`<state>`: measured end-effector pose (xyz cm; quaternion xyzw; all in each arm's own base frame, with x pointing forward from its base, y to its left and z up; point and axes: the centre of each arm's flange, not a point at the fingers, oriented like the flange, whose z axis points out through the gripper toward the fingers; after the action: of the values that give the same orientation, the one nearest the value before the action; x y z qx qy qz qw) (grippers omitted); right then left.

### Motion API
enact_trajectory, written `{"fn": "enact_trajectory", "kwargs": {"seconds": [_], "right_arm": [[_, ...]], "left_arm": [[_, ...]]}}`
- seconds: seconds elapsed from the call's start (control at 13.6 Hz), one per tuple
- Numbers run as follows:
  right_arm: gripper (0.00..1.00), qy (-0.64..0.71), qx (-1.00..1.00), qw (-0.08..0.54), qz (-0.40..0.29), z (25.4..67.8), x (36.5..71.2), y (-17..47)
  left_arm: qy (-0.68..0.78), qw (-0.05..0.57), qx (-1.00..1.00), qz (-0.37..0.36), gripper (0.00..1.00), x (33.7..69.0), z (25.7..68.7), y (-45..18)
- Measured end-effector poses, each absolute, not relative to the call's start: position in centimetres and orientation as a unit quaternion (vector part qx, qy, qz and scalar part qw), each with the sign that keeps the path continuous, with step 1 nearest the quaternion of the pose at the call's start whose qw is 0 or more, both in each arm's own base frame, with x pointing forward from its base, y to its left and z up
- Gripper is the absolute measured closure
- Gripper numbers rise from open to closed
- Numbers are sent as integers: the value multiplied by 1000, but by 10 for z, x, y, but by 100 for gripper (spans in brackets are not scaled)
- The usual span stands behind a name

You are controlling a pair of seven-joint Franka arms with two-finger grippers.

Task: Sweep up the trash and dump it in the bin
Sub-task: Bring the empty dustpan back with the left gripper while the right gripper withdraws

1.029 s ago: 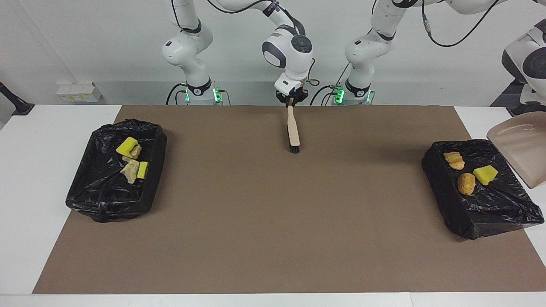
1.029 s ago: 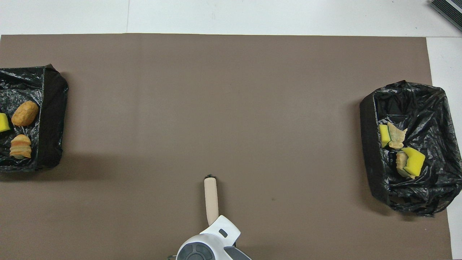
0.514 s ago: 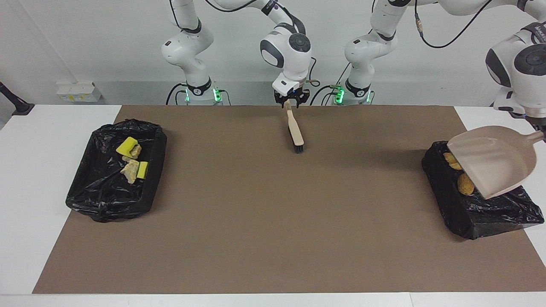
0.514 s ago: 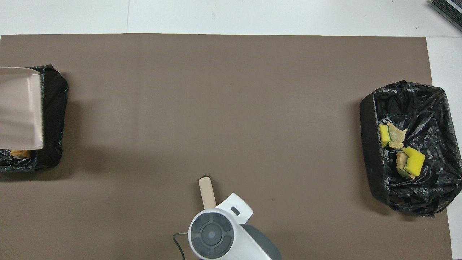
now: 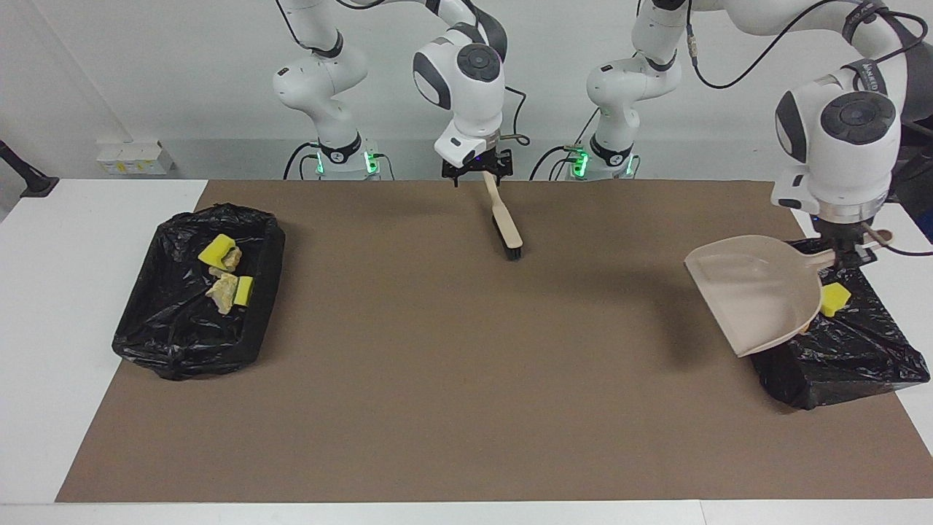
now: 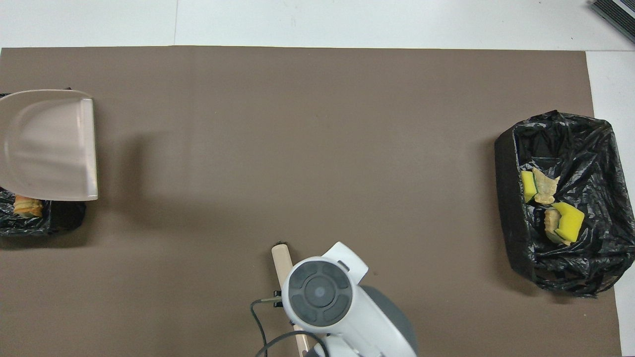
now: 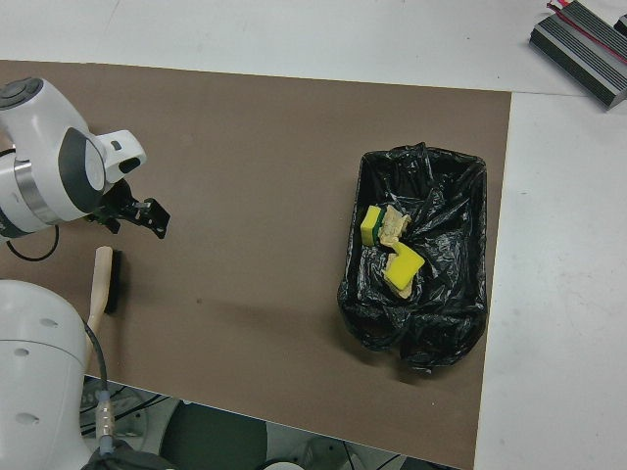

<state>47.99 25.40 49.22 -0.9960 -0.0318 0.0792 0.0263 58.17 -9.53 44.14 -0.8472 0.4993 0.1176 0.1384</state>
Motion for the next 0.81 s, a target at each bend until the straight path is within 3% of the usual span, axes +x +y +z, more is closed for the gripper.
{"fn": "enact_trajectory", "kwargs": {"seconds": [0.37,0.81], "right_arm": [[0,-74,-994,34,71,524,528,131],[0,-58,-996,-8,60,529,545,7]], "left_arm": [[318,82,-940,98,69,545,407,-214],[166,-11,-981,99,69,513,383,-310]]}}
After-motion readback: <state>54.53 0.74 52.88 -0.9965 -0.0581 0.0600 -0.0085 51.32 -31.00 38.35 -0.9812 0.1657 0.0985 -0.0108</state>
